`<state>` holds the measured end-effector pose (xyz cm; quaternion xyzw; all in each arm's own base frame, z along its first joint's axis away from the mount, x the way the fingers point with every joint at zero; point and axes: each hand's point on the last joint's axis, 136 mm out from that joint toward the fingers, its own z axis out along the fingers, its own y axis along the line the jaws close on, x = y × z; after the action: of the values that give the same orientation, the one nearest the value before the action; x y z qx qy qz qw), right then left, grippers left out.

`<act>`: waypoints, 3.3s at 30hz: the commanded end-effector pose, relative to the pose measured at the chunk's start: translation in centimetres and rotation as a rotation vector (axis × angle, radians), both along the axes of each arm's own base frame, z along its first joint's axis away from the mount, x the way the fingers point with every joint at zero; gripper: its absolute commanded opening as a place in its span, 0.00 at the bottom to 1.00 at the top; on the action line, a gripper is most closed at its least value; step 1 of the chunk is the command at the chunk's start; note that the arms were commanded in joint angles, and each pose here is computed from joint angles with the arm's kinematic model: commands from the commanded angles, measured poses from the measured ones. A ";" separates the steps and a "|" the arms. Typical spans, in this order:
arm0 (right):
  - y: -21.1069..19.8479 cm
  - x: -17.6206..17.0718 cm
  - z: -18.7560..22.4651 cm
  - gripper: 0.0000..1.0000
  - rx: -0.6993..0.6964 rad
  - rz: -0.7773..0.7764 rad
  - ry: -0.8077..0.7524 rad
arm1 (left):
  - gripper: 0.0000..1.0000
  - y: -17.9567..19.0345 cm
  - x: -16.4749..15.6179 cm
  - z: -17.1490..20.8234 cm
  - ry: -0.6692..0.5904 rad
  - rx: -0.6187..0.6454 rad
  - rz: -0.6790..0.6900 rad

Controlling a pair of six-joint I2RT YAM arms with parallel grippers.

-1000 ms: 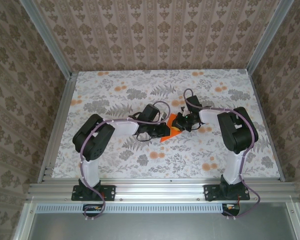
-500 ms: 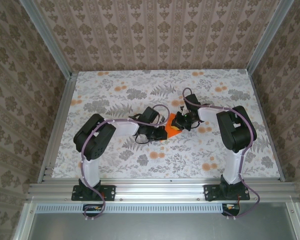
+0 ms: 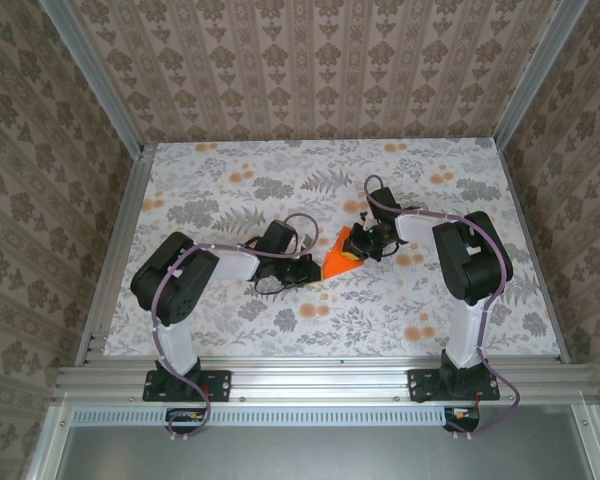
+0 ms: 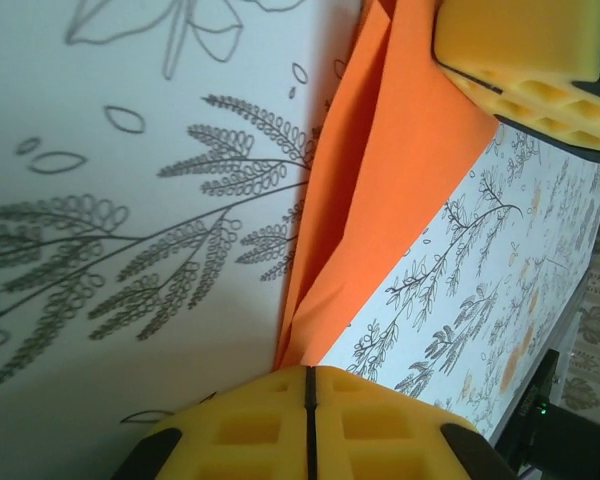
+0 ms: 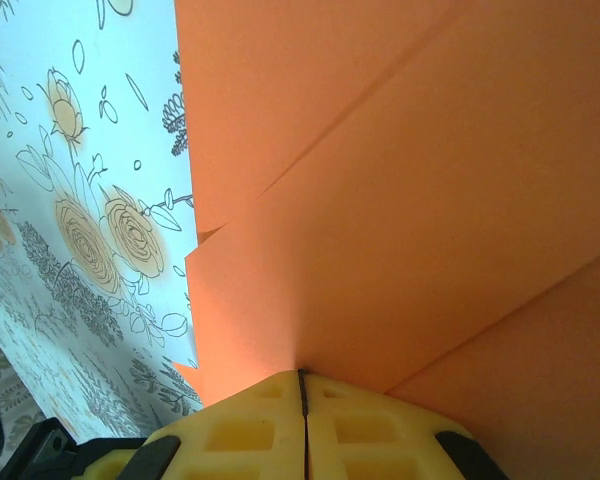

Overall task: Fold a paper plane with a square sheet of paper (pick it up from the middle)
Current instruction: Fourth fold the wing at the center of the table.

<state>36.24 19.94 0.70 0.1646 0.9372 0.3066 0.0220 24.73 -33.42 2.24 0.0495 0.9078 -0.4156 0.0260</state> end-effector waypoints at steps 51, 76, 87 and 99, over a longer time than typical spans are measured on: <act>-8.0 -7.1 -9.1 0.08 -0.458 -0.055 0.312 | 0.05 5.7 -3.6 -3.1 0.118 0.311 -0.017; -8.1 -7.2 -9.3 0.08 -0.461 -0.049 0.316 | 0.06 -1.8 1.3 -0.6 0.068 0.162 -0.020; -8.3 -7.2 -9.4 0.08 -0.475 -0.046 0.318 | 0.02 1.0 -2.3 -2.5 0.161 0.241 -0.087; -8.4 -7.0 -9.4 0.08 -0.477 -0.046 0.313 | 0.01 3.0 -4.3 -2.7 0.192 0.284 -0.119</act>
<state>36.09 19.76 0.17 0.1715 0.9437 0.2829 0.0052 24.19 -33.99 1.93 0.0821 0.9334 -0.3487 -0.0209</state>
